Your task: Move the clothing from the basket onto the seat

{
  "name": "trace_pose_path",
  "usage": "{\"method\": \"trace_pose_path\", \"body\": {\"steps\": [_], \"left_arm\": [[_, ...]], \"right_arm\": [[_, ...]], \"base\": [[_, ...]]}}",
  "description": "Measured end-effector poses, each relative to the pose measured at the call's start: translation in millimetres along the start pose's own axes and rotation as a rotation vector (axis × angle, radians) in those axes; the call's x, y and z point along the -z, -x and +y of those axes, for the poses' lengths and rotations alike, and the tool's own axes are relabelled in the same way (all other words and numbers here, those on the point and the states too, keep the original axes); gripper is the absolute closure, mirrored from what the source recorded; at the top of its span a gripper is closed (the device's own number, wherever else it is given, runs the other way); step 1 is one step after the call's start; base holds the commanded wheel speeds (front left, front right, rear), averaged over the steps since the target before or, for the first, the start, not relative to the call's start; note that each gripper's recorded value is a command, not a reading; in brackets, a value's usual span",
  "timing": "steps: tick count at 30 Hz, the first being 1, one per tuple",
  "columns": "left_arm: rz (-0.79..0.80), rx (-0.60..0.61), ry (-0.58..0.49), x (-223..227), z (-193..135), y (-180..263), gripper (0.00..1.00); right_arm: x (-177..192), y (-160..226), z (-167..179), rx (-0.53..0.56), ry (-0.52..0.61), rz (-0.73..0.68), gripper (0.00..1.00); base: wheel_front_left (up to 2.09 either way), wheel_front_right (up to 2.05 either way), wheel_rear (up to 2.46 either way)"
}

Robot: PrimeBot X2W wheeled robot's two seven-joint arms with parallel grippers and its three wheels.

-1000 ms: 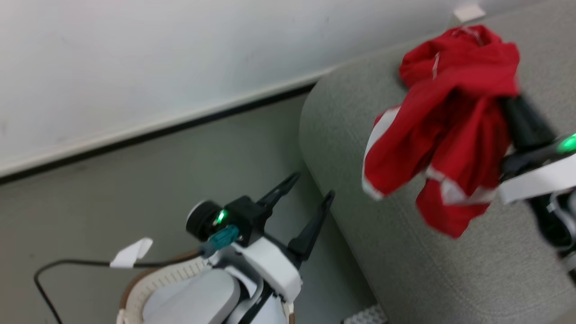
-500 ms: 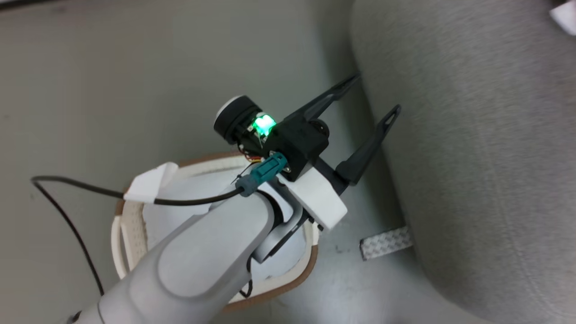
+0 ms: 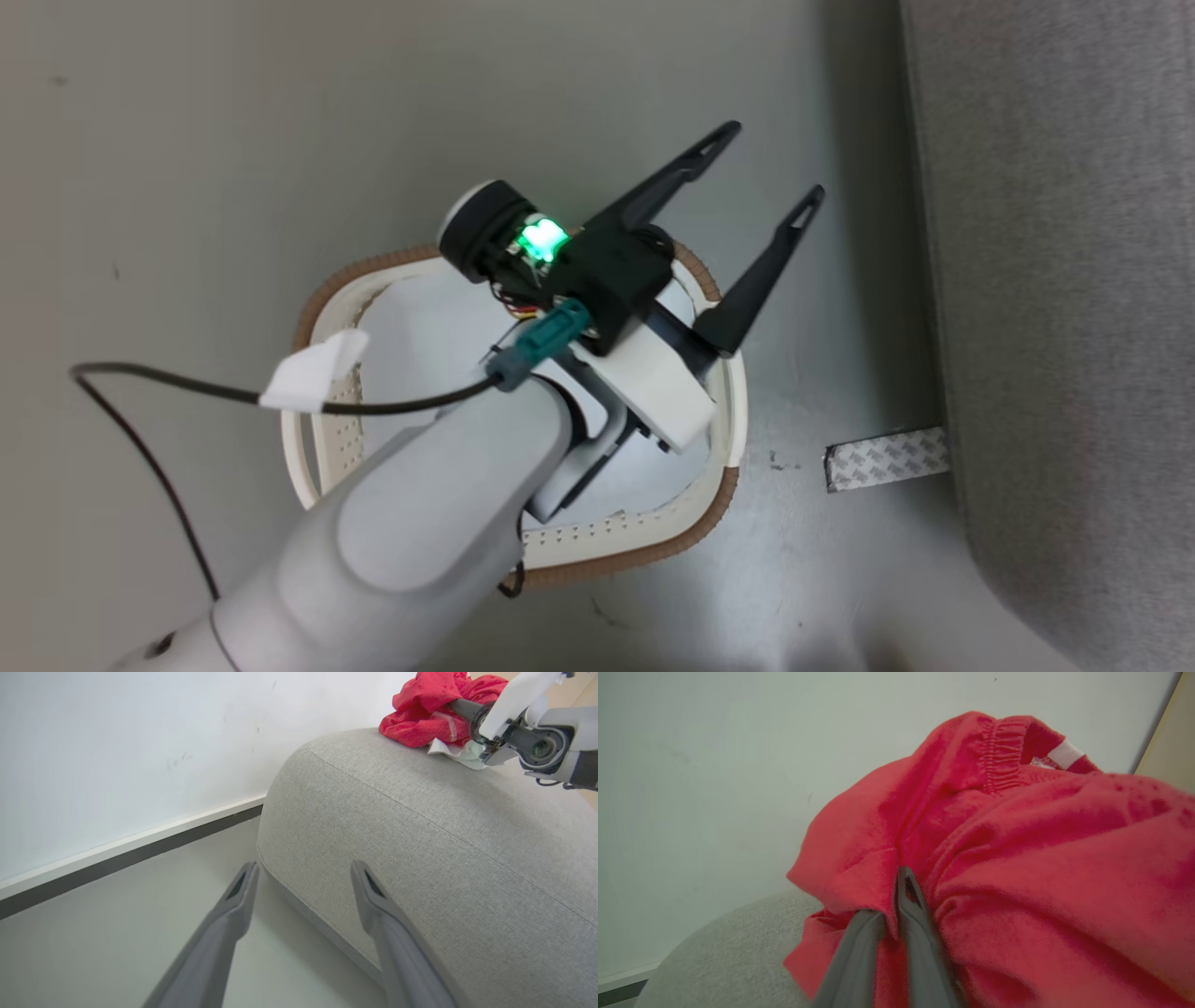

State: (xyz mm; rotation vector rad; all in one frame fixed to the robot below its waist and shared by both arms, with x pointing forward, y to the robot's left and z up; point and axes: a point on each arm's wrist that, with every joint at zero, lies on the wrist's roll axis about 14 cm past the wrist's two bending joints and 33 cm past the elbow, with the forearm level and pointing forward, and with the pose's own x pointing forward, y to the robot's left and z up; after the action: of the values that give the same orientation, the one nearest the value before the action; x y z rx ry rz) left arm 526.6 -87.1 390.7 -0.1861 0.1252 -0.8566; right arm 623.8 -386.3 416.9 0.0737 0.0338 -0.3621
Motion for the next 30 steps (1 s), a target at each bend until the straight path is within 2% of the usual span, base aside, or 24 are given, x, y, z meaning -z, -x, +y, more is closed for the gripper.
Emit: {"method": "trace_pose_path", "body": {"steps": [8, 13, 25, 30], "left_arm": [[-0.071, -0.079, -0.030, -35, 10, 10, 0.00], [-0.116, -0.213, -0.034, -61, 27, 35, 0.00], [-0.139, -0.537, -0.103, -106, 43, 161, 0.00], [-0.159, -0.644, -0.107, -112, 37, 212, 0.00]], "right_arm": [[-48, 40, 16, -0.092, 0.049, -0.104, 0.00], [-79, 82, 35, -0.174, 0.063, -0.169, 0.00], [-110, 200, 70, -0.334, 0.031, -0.200, 0.00], [-98, 242, 89, -0.390, 0.004, -0.167, 0.00]], "base": [[0.00, 0.00, 0.00], [0.00, 0.00, 0.00], [0.00, 0.00, 0.00], [0.00, 0.00, 0.00]]}}
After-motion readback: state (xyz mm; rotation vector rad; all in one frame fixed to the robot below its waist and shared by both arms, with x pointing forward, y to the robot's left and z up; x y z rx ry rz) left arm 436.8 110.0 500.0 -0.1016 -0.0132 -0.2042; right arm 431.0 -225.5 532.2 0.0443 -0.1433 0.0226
